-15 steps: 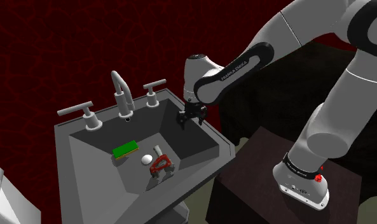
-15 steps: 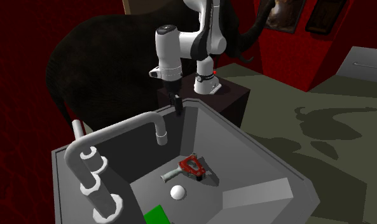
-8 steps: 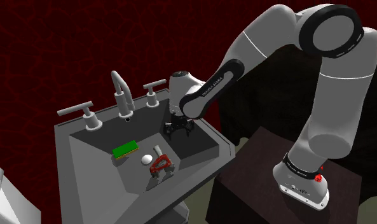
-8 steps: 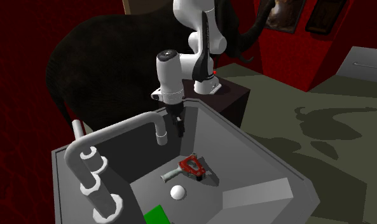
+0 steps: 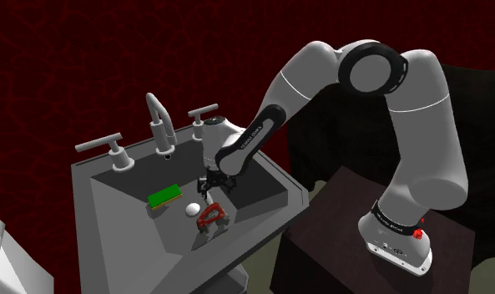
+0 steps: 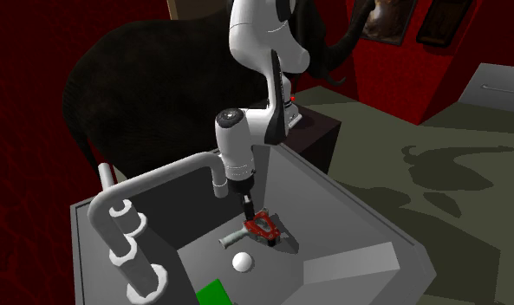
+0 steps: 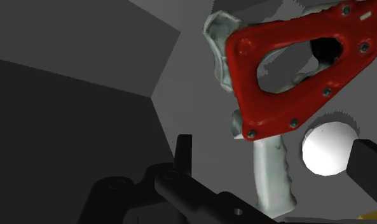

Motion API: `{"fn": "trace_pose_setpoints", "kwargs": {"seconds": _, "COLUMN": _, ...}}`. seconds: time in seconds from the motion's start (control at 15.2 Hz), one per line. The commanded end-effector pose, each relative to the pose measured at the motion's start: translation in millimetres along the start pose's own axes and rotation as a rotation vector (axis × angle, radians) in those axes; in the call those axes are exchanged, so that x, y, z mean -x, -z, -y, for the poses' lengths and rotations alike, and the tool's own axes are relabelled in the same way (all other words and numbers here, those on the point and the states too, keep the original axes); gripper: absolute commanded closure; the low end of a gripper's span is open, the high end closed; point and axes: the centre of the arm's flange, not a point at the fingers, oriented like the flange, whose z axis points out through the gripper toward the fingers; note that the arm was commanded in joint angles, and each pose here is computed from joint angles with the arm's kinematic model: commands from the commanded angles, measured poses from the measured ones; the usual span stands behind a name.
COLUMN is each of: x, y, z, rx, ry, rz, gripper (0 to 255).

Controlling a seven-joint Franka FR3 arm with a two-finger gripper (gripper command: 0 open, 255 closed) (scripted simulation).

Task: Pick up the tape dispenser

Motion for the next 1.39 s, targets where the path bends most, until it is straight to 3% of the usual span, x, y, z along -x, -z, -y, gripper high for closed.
{"fn": "trace_pose_setpoints", "kwargs": {"seconds": 0.0, "x": -6, "y": -21, "z": 15, "rx": -0.003, "ry": -0.017, "rz": 0.005, "gripper": 0}}
{"fn": "trace_pose_setpoints", "kwargs": {"seconds": 0.73, "x": -13, "y": -75, "z": 24, "rx": -0.005, "ry": -0.029, "rz": 0.009, "gripper": 0}}
{"fn": "trace_pose_setpoints", "kwargs": {"seconds": 0.79, "x": -13, "y": -76, "z": 24, "rx": -0.005, "ry": -0.029, "rz": 0.009, "gripper": 255}}
{"fn": "trace_pose_setpoints", "kwargs": {"seconds": 1.32, "x": -13, "y": -77, "z": 24, "rx": -0.005, "ry": -0.028, "rz": 0.009, "gripper": 255}}
